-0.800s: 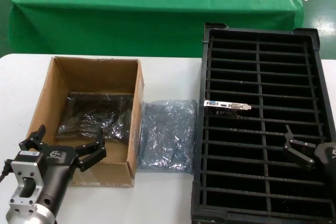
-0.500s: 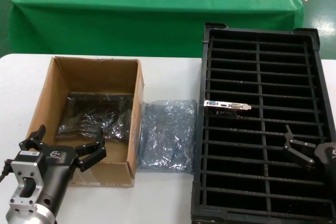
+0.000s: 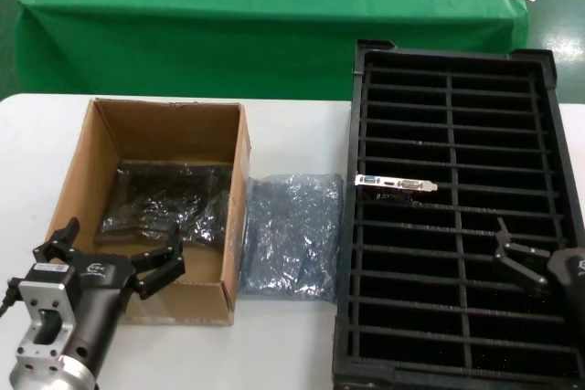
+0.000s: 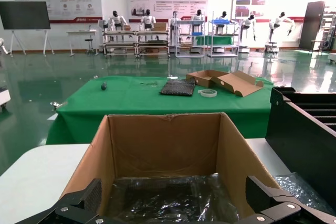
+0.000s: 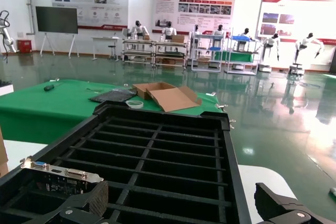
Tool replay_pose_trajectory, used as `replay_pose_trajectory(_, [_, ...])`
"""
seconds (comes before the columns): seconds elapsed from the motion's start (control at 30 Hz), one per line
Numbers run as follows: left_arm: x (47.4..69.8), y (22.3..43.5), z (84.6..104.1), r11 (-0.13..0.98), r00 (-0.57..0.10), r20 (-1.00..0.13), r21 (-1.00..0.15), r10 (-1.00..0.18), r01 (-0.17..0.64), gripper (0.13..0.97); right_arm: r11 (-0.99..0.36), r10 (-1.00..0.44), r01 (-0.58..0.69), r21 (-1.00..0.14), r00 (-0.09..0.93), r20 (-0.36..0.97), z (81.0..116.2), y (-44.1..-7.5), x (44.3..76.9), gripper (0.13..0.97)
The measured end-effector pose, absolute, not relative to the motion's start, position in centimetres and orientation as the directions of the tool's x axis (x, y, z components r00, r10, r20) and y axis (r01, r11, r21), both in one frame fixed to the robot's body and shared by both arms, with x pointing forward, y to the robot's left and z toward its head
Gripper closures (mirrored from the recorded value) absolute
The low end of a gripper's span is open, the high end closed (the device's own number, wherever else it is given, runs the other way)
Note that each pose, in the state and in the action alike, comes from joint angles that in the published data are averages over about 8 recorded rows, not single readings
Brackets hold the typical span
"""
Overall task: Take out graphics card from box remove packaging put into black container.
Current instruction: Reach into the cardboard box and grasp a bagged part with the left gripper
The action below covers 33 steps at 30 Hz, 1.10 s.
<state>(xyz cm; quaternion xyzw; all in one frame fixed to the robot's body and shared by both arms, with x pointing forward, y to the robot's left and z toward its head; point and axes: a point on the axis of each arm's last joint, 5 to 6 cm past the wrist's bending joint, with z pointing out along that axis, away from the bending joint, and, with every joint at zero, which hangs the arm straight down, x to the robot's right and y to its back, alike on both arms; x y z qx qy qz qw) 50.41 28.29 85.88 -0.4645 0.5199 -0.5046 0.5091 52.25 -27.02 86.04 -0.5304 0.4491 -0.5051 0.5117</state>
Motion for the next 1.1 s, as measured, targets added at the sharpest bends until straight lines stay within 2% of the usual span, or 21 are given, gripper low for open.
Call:
replay_pose_trajectory(0.27, [49.5,28.8,87.6,0.113,-0.048,-0.117,-0.99,-0.992,0.084,0.132,-0.073,-0.993,0.041,-0.997,0.086,0.076,86.0,-27.0,52.2,0.13])
replay_pose_trajectory(0.47, [50.2,30.2,90.0,0.263,-0.023,-0.269,-0.953,-0.963,0.148,0.132,-0.073,-0.993,0.041,-0.997,0.086,0.076,86.0,-27.0,52.2,0.13])
replay_pose_trajectory(0.63, [52.6,31.6,92.2,0.418,0.004,-0.425,-0.89,-0.905,0.18,0.132,-0.073,-0.993,0.041,-0.997,0.086,0.076,86.0,-27.0,52.2,0.13])
replay_pose_trajectory(0.8, [55.5,33.1,93.6,0.588,0.008,-0.596,-0.79,-0.803,0.175,0.132,-0.073,-0.993,0.041,-0.997,0.086,0.076,86.0,-27.0,52.2,0.13])
replay_pose_trajectory(0.93, [58.1,34.4,93.6,0.722,-0.009,-0.732,-0.674,-0.681,0.157,0.132,-0.073,-0.993,0.041,-0.997,0.086,0.076,86.0,-27.0,52.2,0.13])
replay_pose_trajectory(1.1, [61.5,35.5,92.7,0.823,-0.076,-0.836,-0.548,-0.543,0.151,0.132,-0.073,-0.993,0.041,-0.997,0.086,0.076,86.0,-27.0,52.2,0.13])
